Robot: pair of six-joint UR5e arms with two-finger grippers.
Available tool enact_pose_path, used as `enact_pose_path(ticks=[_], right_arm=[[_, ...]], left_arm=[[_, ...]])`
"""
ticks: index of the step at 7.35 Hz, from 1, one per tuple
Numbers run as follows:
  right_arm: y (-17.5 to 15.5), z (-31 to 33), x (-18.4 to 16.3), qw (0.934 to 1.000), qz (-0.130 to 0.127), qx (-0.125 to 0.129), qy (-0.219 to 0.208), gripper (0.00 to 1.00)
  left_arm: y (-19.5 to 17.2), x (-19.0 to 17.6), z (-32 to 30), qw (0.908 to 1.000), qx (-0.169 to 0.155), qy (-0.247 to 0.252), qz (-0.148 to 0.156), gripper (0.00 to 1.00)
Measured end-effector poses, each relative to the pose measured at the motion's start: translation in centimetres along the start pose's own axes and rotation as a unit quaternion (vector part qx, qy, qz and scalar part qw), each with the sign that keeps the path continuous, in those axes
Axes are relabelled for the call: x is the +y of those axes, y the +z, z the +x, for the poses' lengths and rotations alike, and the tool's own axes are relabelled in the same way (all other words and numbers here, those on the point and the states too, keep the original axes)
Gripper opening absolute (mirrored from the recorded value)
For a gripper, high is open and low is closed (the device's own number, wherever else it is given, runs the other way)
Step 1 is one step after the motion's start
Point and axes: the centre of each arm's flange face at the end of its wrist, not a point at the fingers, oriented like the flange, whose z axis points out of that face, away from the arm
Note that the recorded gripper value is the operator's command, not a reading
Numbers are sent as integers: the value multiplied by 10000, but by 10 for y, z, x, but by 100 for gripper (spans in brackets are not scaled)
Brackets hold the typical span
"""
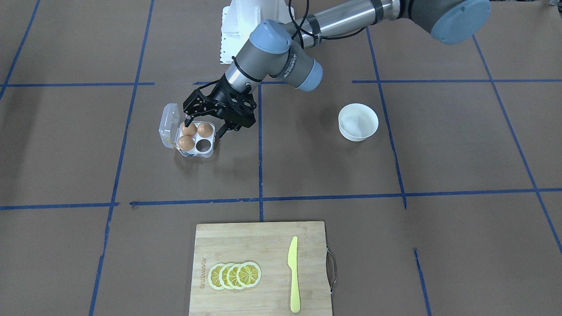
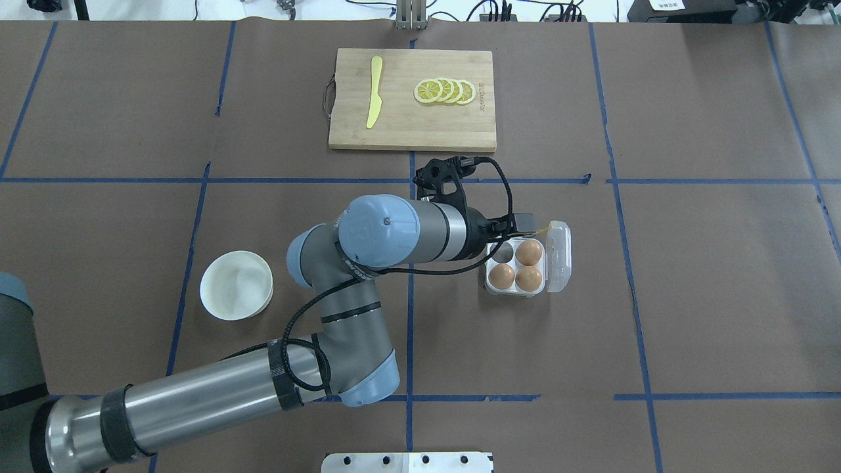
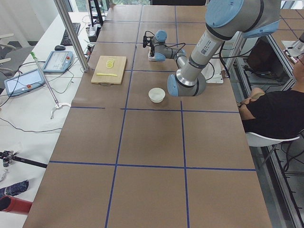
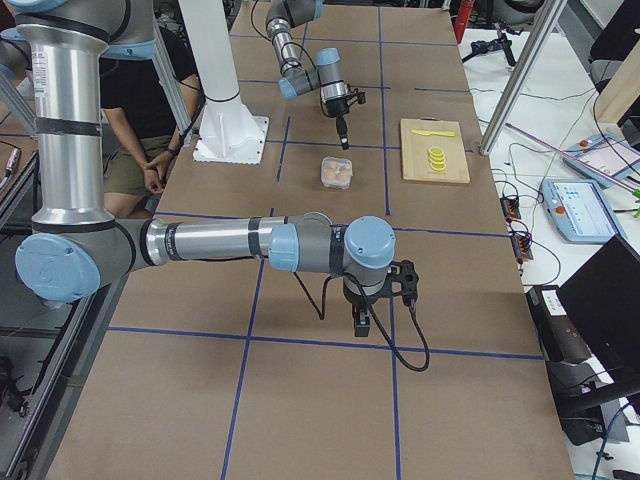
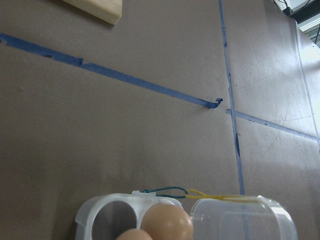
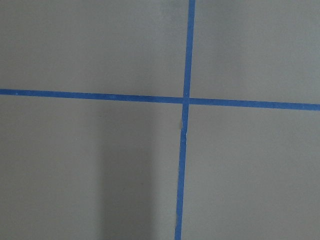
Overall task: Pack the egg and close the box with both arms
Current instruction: 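Release the egg into the empty carton cup and withdraw the left arm, then retract the left arm while the right gripper reaches to the carton lid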
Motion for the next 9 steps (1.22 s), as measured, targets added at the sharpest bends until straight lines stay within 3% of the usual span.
enact_pose_path(ticks=[3, 4, 5, 7, 9], right_arm=[[-5, -32, -6, 9997, 59, -110, 225, 100], [-5, -68, -10, 9996, 44, -142, 256, 92], [-2, -110, -13, 9995, 41, -177, 259, 70], [30, -205, -15, 9981, 232, -296, 490, 0], [86, -297, 6, 9942, 489, -581, 757, 0]], left_arm=[[-69, -46, -35, 9959, -769, 323, -340, 100], [-92, -62, -41, 9912, -1169, 509, -365, 100], [-122, -79, -48, 9853, -1532, 674, -341, 100], [-204, -127, -83, 9692, -2208, 1083, -122, 100], [-286, -180, -147, 9519, -2671, 1501, 21, 100]])
